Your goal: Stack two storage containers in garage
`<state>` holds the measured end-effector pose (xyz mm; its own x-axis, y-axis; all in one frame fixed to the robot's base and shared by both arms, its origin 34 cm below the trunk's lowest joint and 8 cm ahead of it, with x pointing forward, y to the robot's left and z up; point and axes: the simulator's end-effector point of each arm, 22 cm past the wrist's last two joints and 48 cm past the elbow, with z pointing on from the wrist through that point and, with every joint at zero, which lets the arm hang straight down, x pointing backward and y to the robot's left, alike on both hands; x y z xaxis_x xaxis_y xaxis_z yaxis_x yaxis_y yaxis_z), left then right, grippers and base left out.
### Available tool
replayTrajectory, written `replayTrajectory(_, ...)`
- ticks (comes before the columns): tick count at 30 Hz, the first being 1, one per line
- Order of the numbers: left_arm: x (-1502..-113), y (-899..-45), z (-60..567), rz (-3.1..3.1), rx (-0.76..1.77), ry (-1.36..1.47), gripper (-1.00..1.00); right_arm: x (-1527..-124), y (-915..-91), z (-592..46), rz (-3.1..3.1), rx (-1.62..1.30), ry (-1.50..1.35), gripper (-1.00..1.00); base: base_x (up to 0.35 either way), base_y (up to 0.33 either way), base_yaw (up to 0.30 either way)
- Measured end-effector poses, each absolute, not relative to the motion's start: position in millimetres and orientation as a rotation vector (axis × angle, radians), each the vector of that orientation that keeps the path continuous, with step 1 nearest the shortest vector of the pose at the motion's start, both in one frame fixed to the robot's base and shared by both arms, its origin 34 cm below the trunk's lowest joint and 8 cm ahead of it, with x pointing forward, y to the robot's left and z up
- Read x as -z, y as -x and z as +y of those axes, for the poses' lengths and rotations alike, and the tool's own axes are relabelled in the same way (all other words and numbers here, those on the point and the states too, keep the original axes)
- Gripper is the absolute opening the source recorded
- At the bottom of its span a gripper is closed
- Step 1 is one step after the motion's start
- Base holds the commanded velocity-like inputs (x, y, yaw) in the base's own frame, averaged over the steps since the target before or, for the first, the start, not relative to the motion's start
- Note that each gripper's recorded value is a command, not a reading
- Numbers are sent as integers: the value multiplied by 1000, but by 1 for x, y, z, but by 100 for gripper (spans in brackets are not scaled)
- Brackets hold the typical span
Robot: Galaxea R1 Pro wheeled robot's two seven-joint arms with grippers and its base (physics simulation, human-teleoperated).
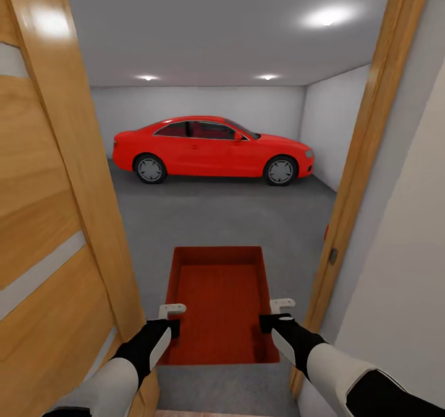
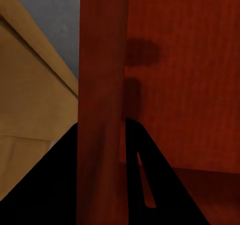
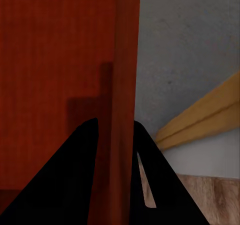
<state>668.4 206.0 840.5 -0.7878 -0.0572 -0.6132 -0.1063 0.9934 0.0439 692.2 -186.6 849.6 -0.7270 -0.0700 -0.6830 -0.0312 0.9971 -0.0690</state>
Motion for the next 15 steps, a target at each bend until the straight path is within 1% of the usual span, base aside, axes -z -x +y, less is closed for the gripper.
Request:
replayTrajectory(6,-841,-669,206,2479,-100,113,-100,-850,-692,-187,2384,68,70,-100,2,6,-15)
replayTrajectory(15,-841,-669,206,2478,-100,113,-100,-850,-692,-187,2384,68,69,-100,0,0,-115)
